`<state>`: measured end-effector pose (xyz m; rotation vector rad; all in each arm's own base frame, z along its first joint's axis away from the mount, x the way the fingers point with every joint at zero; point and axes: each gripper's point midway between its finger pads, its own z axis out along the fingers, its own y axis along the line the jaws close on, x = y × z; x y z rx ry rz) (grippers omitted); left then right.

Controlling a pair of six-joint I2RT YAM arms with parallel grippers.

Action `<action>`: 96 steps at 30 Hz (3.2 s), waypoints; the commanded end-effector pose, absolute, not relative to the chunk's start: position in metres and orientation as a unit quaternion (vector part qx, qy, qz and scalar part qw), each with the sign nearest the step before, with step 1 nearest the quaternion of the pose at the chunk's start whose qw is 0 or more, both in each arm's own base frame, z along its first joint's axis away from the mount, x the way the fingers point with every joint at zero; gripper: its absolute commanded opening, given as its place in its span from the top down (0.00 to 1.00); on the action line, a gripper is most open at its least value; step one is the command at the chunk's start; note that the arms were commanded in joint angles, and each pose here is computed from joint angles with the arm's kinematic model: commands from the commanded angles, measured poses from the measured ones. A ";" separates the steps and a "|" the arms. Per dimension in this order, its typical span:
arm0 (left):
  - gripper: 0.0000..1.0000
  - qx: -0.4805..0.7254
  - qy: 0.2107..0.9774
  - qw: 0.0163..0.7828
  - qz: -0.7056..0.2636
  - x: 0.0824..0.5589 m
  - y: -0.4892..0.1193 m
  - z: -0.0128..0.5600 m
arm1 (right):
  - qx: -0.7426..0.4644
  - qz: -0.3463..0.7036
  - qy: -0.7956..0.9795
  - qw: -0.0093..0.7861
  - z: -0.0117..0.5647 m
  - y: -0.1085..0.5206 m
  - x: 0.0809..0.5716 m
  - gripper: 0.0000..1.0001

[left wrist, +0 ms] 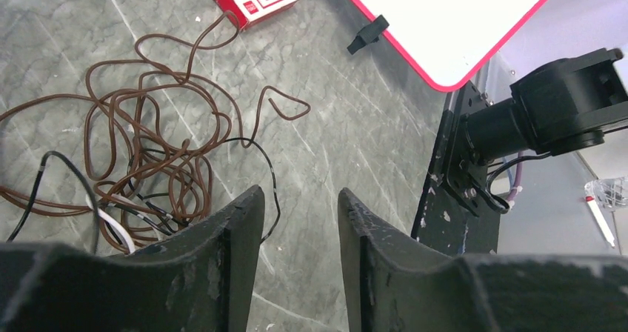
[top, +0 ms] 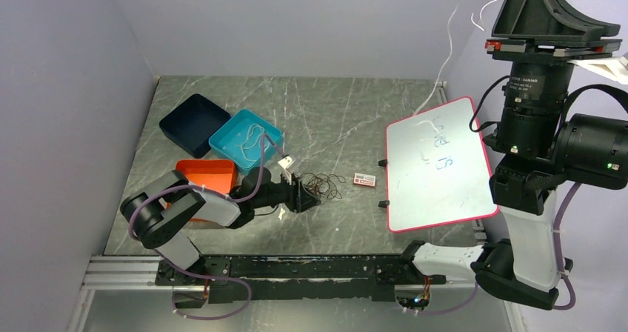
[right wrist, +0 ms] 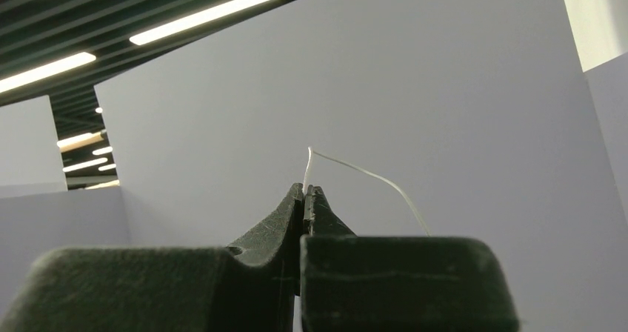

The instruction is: Untangle the cables

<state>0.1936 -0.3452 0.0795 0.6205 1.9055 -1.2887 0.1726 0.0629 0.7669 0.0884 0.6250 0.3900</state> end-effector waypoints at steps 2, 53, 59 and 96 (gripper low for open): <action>0.47 0.239 0.713 0.412 -0.514 0.203 -0.348 0.115 | 0.038 0.183 0.337 0.923 0.753 0.070 0.184 1.00; 0.56 0.342 0.525 0.655 -0.422 0.273 -0.379 0.355 | -0.015 0.290 0.463 0.838 0.654 0.152 0.228 1.00; 0.83 0.338 0.534 0.654 -0.417 0.271 -0.372 0.355 | -0.015 0.281 0.475 0.834 0.644 0.154 0.234 1.00; 0.93 -0.002 0.803 0.572 -0.170 0.413 -0.105 0.235 | -0.179 0.414 0.646 0.615 0.429 0.371 0.360 1.00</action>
